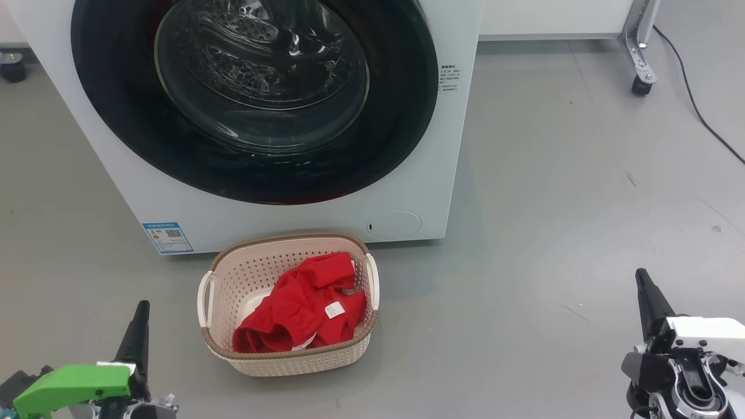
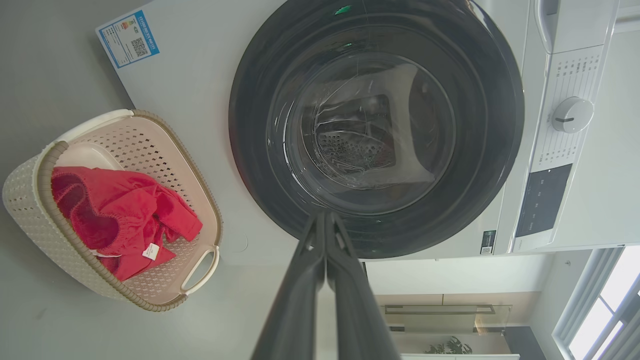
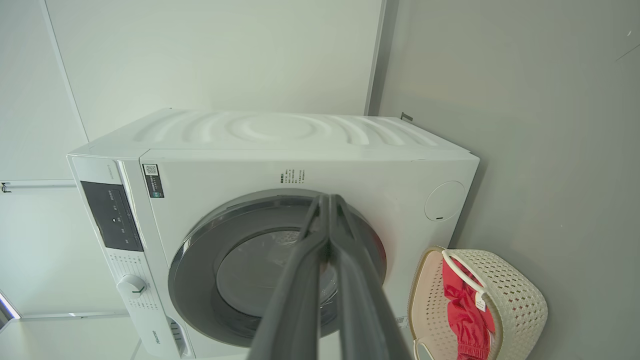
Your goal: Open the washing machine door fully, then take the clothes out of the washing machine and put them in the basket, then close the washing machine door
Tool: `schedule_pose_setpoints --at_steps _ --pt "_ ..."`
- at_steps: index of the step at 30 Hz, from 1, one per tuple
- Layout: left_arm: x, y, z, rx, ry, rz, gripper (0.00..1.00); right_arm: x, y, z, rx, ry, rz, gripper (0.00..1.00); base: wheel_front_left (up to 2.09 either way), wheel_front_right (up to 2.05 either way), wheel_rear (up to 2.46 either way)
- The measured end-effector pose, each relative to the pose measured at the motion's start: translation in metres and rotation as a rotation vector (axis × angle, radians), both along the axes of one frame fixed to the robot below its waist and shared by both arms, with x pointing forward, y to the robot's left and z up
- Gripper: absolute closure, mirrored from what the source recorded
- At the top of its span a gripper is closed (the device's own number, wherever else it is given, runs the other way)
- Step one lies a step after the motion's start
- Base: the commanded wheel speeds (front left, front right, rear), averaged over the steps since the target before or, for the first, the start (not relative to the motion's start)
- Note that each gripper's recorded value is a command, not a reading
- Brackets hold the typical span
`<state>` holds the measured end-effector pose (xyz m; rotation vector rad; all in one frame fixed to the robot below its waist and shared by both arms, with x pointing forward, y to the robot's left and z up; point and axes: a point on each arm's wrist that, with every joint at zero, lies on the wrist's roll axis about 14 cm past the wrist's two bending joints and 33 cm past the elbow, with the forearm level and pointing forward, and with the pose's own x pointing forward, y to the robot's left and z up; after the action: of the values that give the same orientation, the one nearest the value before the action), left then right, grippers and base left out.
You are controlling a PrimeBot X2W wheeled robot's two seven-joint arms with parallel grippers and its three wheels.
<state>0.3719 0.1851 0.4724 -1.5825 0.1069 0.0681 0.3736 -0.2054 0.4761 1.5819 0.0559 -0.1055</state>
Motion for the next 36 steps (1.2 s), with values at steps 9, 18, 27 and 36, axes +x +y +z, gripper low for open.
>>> schedule_pose_setpoints --at_steps 9,18,27,36 --pt "0.0 -0.0004 0.0 -0.001 0.0 -0.003 1.0 0.0 0.0003 0.0006 0.001 -0.005 0.003 1.0 0.0 0.0 0.0" --pt "0.0 -0.0002 -0.0001 -0.001 0.0 -0.003 1.0 -0.0001 0.0001 0.0 0.001 -0.003 0.002 1.0 0.0 0.0 0.0" --pt "0.0 0.0001 -0.0001 -0.001 0.0 -0.002 1.0 -0.0001 0.0001 0.0 0.002 -0.003 0.003 1.0 0.0 0.0 0.0" --pt "0.0001 0.0003 0.0001 -0.001 0.0 -0.001 1.0 -0.0001 -0.0002 0.0 0.002 -0.003 0.002 1.0 0.0 0.0 0.0"
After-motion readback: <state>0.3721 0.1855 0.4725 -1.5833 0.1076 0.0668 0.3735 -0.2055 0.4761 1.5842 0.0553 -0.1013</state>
